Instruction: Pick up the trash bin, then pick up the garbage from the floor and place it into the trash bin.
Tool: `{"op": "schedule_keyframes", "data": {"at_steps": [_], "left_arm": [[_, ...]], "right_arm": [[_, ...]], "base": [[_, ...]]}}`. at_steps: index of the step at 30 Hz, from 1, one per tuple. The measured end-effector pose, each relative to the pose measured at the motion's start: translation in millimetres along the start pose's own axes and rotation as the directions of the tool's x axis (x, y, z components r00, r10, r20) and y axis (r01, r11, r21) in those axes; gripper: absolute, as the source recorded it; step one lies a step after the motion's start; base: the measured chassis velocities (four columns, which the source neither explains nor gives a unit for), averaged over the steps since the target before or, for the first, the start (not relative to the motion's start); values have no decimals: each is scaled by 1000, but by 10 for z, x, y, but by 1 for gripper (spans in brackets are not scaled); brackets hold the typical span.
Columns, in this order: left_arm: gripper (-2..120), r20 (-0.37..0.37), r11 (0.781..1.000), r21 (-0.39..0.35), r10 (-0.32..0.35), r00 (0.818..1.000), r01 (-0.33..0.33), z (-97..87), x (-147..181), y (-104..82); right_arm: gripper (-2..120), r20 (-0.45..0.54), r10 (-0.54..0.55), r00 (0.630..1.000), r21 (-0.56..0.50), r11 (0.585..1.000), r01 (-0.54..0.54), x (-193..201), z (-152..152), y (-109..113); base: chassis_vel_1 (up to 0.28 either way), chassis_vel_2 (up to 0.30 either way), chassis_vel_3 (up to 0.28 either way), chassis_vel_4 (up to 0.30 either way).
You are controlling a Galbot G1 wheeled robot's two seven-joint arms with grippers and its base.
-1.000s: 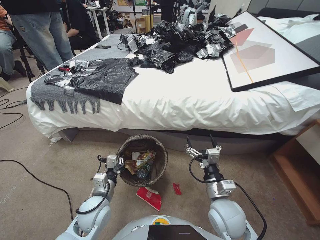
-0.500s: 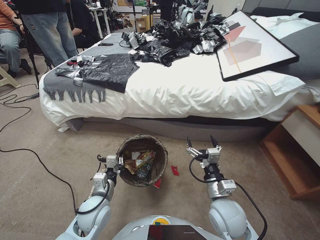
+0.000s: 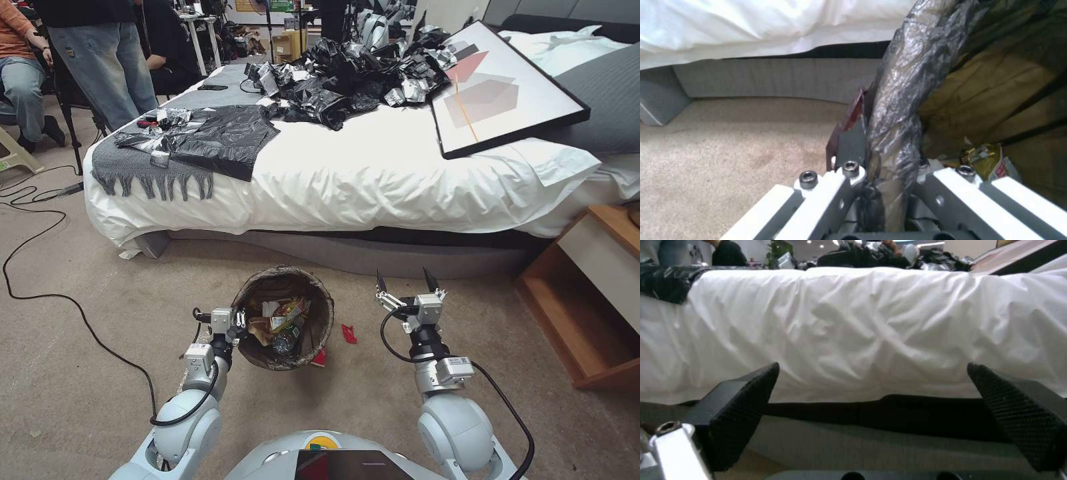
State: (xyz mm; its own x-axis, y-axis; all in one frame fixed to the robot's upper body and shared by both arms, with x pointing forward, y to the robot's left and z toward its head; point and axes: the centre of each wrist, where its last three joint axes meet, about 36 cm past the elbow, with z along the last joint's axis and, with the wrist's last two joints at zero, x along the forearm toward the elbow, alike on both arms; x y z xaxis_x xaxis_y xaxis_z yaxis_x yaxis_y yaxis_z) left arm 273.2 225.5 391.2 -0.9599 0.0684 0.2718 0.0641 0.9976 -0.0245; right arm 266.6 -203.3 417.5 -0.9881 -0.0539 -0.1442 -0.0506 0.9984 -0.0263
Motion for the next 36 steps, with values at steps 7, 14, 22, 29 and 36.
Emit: {"op": "schedule_keyframes", "data": {"at_steps": [7, 14, 22, 29, 36], "left_arm": [[3, 3, 1000, 3, -3, 1000, 3, -11, -10, 6], [3, 4, 1000, 6, -6, 1000, 6, -15, -15, 6], [3, 6, 1000, 4, -12, 1000, 12, -4, -4, 19], [3, 12, 1000, 4, -10, 1000, 10, -14, -41, 20], [3, 5, 1000, 4, -15, 1000, 15, 4, -68, 46]], "right_arm": [[100, 0, 4, 1000, 5, 1000, -4, -10, 10, -16], [100, 3, 6, 1000, 20, 1000, -6, -50, 33, -59], [100, -163, -104, 981, 65, 991, 116, -282, 378, -355], [100, -339, -141, 930, 45, 985, 166, -406, 816, -561], [100, -477, -204, 855, 11, 971, 237, -457, 1430, -623]], "base": [[0, 0, 0, 0], [0, 0, 0, 0], [0, 0, 0, 0], [0, 0, 0, 0], [0, 0, 0, 0]]}}
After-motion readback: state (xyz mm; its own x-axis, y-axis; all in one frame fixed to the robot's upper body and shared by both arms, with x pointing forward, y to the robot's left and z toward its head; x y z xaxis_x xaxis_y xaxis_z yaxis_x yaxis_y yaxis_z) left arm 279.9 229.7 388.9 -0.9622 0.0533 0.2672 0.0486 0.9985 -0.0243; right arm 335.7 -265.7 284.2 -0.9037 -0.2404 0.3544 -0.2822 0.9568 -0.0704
